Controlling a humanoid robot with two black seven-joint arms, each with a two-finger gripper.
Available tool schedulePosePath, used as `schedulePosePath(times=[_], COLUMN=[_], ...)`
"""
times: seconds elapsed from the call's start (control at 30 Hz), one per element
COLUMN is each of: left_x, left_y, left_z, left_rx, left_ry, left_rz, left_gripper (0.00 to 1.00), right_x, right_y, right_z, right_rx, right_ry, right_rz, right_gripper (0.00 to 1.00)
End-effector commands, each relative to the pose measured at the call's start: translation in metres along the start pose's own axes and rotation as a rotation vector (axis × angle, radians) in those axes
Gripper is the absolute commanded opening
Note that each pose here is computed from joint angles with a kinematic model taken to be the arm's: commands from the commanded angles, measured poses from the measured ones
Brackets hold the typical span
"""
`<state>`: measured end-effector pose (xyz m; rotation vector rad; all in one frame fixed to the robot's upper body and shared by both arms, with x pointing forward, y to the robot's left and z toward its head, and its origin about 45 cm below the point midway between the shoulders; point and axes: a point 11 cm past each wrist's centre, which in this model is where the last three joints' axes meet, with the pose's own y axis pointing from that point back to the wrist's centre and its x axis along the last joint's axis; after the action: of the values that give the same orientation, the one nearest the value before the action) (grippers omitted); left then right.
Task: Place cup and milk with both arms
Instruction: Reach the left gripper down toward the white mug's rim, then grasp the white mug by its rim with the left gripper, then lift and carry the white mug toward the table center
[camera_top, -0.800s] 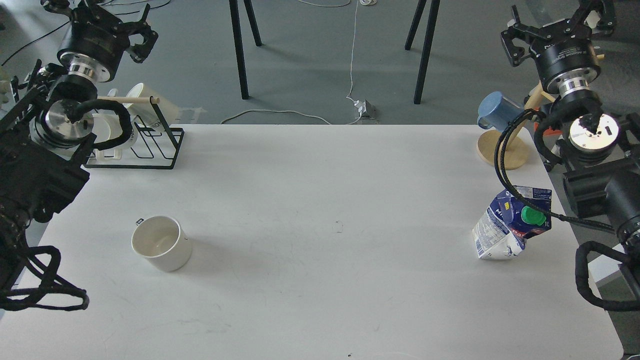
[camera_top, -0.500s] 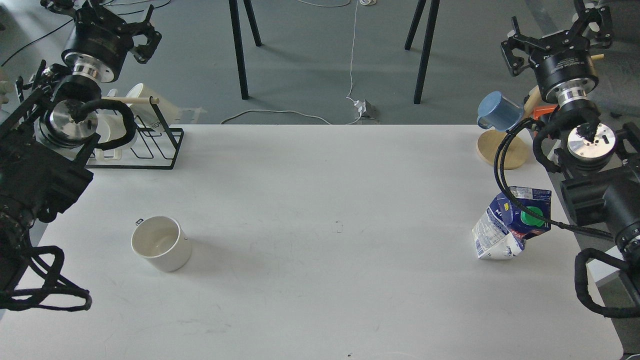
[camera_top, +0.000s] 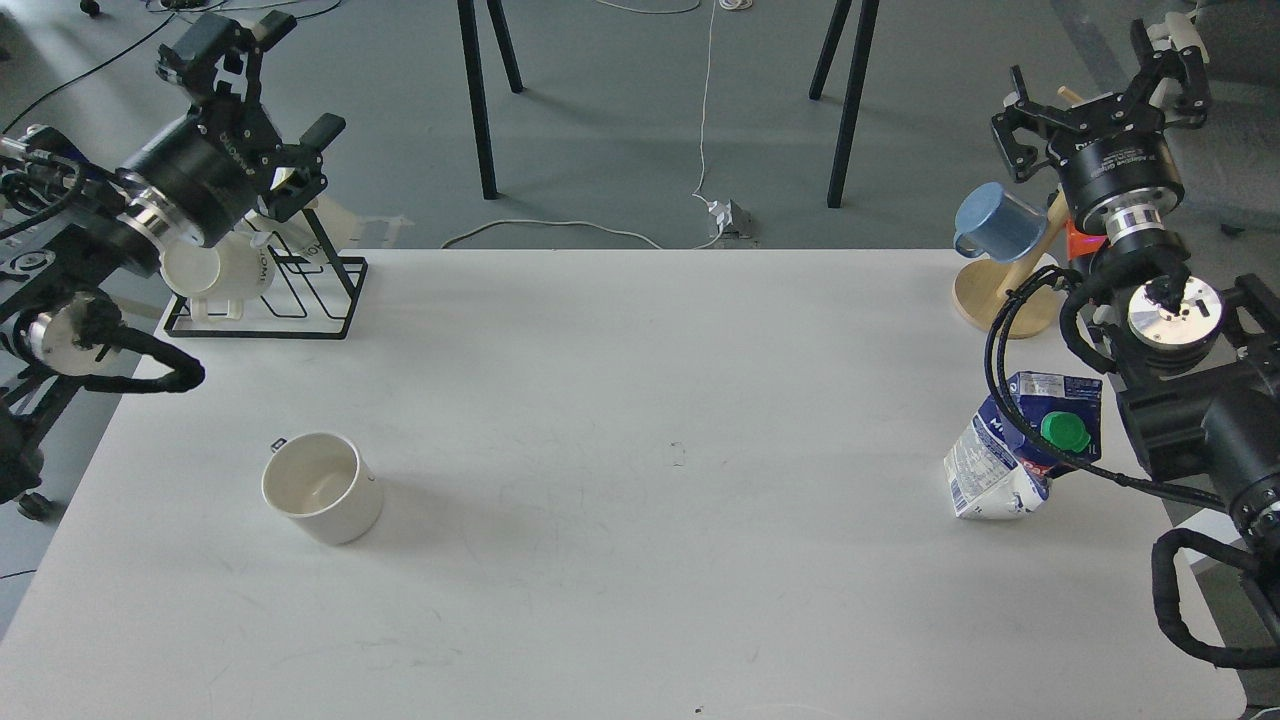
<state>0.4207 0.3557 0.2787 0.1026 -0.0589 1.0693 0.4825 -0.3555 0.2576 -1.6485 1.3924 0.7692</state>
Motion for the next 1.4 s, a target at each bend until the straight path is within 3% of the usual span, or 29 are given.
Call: schedulePosePath(times=[0.0, 0.37, 0.53, 0.7, 0.97, 1.07, 1.37], left_x=[-0.015, -0.019, -0.015, -0.021, -0.012, -0.011, -0.006], left_y=[0.04, 0.134, 0.155, 0.157, 0.164, 0.163, 0.135], left_z=[-0.022, -0.114, -0.146, -0.181, -0.186, -0.185, -0.159], left_rx=[0.119, 0.396, 0.492, 0.559, 0.594, 0.581, 0.51], left_ry=[-0.287, -0.987, -1.262, -1.353, -1.341, -1.339, -1.384], left_rz=[-0.12, -0.367, -0.497, -0.591, -0.587, -0.589, -0.576], left_gripper=[0.96, 0.81, 0.74, 0.65, 0.11, 0.06, 0.05], right_x=[0.007, 0.016, 0.017, 0.019, 0.024, 0.028, 0.029], right_y=[0.007, 0.019, 0.019, 0.023, 0.029, 0.032, 0.033], right_z=[-0.003, 0.002, 0.0, -0.001, -0.017, -0.017, -0.018], right_rx=[0.001, -0.01, -0.01, -0.012, 0.008, 0.011, 0.012], right_ry=[0.005, -0.001, 0.004, 0.006, 0.032, 0.032, 0.034], right_rz=[0.012, 0.025, 0.027, 0.025, 0.034, 0.043, 0.047], right_gripper=[0.99, 0.99, 0.99, 0.99, 0.99, 0.99, 0.99])
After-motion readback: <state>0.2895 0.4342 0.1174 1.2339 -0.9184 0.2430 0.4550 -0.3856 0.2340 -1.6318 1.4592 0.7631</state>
